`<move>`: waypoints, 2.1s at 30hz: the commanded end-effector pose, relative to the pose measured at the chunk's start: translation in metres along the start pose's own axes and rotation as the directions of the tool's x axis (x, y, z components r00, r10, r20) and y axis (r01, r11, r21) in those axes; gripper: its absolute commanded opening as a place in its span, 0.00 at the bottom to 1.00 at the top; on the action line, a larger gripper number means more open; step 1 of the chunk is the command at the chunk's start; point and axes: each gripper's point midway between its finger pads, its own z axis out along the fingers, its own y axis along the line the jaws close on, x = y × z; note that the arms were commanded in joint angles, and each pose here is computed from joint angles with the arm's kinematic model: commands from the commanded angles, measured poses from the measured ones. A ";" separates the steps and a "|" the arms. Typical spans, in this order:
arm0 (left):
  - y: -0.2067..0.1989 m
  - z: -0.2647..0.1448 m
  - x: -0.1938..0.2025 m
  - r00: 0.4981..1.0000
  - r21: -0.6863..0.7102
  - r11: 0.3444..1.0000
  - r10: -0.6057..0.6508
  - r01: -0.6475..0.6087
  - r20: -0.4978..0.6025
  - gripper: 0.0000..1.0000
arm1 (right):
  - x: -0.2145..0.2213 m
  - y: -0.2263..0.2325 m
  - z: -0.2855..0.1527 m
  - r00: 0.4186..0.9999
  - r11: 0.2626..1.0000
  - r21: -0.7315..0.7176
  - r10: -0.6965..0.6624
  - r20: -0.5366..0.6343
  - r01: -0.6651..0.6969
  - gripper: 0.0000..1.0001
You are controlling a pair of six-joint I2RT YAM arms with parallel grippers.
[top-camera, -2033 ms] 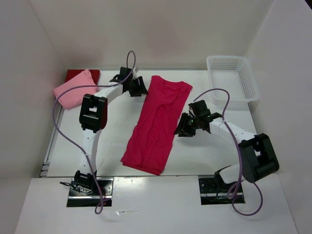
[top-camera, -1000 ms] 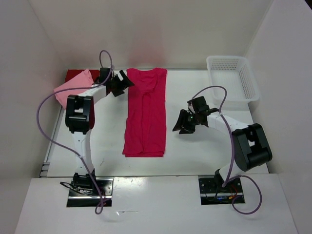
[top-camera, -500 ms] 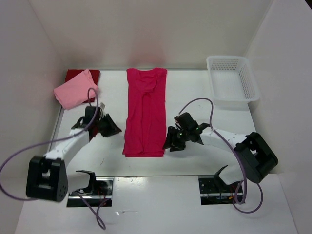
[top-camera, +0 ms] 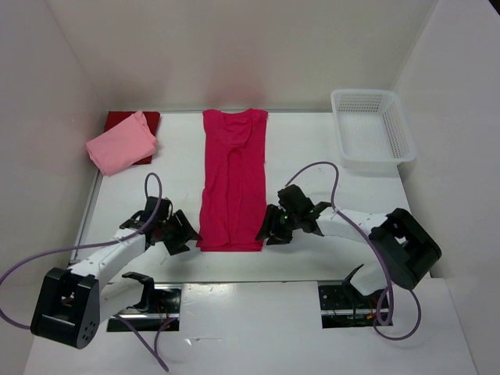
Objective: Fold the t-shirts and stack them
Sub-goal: Grab the bottom of the folded rectangular tshirt with both arms, then fold the folded rectangular tshirt in 1/3 of the way
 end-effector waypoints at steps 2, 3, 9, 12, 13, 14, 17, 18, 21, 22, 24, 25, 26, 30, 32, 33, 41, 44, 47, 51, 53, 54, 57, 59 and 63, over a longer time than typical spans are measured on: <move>-0.002 0.007 0.000 1.000 0.020 1.000 -0.007 0.007 0.012 0.65 | -0.005 -0.001 0.013 1.000 1.000 -0.007 0.002 0.027 -0.002 0.54; -0.007 0.008 -0.002 1.000 0.042 0.999 -0.002 0.001 0.015 0.65 | -0.001 -0.007 0.017 1.000 1.000 0.007 0.011 0.003 -0.011 0.54; -0.015 0.014 0.002 0.999 0.075 0.997 0.027 -0.024 -0.032 0.54 | 0.000 -0.006 0.023 1.000 1.000 0.012 0.007 -0.008 -0.007 0.44; -0.013 0.016 0.005 0.997 0.061 0.997 0.054 -0.051 -0.050 0.38 | -0.002 -0.003 0.022 1.000 1.000 0.005 0.004 -0.003 -0.004 0.38; -0.014 0.016 0.007 0.997 0.062 0.996 0.062 -0.059 -0.054 0.37 | -0.001 -0.006 0.024 1.000 1.000 0.013 -0.002 -0.008 0.002 0.36; -0.014 0.016 0.007 0.997 0.062 0.996 0.062 -0.059 -0.054 0.33 | -0.001 -0.006 0.024 1.000 1.000 0.013 -0.002 -0.009 0.002 0.32; -0.015 0.016 0.008 0.996 0.068 0.996 0.063 -0.058 -0.061 0.32 | 0.000 -0.011 0.028 1.000 0.999 0.033 -0.005 -0.023 0.006 0.20; -0.015 0.017 0.011 0.995 0.069 0.996 0.061 -0.055 -0.075 0.25 | 0.000 -0.011 0.028 1.000 0.999 0.033 -0.005 -0.023 0.006 0.15; -0.018 0.014 0.014 0.993 0.077 0.995 0.078 -0.071 -0.092 0.09 | 0.003 -0.012 0.027 0.999 0.999 0.045 -0.017 -0.028 0.019 0.06; -0.021 0.011 0.014 0.992 0.089 0.993 0.090 -0.082 -0.093 0.06 | 0.005 -0.013 0.023 0.999 0.999 0.052 -0.014 -0.033 0.016 0.05; -0.028 0.005 0.020 0.988 0.110 0.989 0.111 -0.100 -0.106 0.01 | 0.013 -0.016 0.017 0.999 0.998 0.064 -0.021 -0.035 0.024 0.03; -0.034 -0.001 0.026 0.986 0.141 0.985 0.114 -0.096 -0.126 0.00 | 0.017 -0.015 0.014 0.999 0.998 0.066 -0.019 -0.044 0.022 0.02; -0.035 -0.006 0.030 0.983 0.144 0.985 0.112 -0.090 -0.146 0.00 | 0.019 -0.013 0.007 0.999 0.998 0.054 -0.025 -0.035 0.027 0.02; -0.060 -0.037 0.035 0.975 0.208 0.972 0.148 -0.112 -0.164 0.00 | 0.035 -0.005 -0.016 0.998 0.999 0.040 -0.022 -0.052 0.024 0.02; -0.064 -0.046 0.043 0.965 0.210 0.972 0.153 -0.108 -0.212 0.00 | 0.033 0.006 -0.032 0.999 0.999 0.033 -0.025 -0.047 0.027 0.02; -0.066 -0.049 0.042 0.965 0.211 0.971 0.154 -0.109 -0.211 0.00 | 0.028 0.016 -0.042 0.999 0.999 0.014 -0.036 -0.019 0.037 0.02; -0.128 -0.063 -0.040 0.991 0.314 0.941 0.136 -0.125 -0.013 0.00 | -0.075 0.050 -0.073 0.980 0.990 -0.011 -0.140 0.140 0.143 0.02; -0.137 -0.044 -0.098 0.995 0.295 0.951 0.083 -0.097 0.059 0.00 | -0.128 0.051 -0.070 0.968 0.986 0.013 -0.168 0.185 0.168 0.01; -0.160 -0.025 -0.142 0.991 0.294 0.950 0.076 -0.104 0.107 0.00 | -0.173 0.058 -0.058 0.956 0.978 0.022 -0.208 0.209 0.208 0.01; -0.173 0.003 -0.181 0.985 0.261 0.957 0.087 -0.125 0.152 0.00 | -0.232 0.062 -0.049 0.940 0.975 0.040 -0.222 0.258 0.220 0.01; -0.168 0.024 -0.189 0.986 0.232 0.965 0.090 -0.121 0.138 0.00 | -0.247 0.049 -0.030 0.948 0.977 0.060 -0.212 0.237 0.203 0.01; -0.176 0.025 -0.198 0.984 0.241 0.962 0.093 -0.128 0.151 0.00 | -0.256 0.044 -0.028 0.951 0.980 0.067 -0.198 0.237 0.188 0.01; -0.173 0.047 -0.207 0.988 0.216 0.970 0.085 -0.112 0.132 0.00 | -0.277 0.039 -0.015 0.951 0.981 0.052 -0.193 0.240 0.186 0.01; -0.174 0.055 -0.220 0.983 0.191 0.974 0.089 -0.120 0.159 0.00 | -0.289 0.041 -0.003 0.953 0.981 0.040 -0.194 0.235 0.190 0.01; -0.167 0.072 -0.234 0.982 0.168 0.981 0.065 -0.095 0.176 0.00 | -0.311 0.034 0.016 0.955 0.980 0.053 -0.196 0.221 0.189 0.01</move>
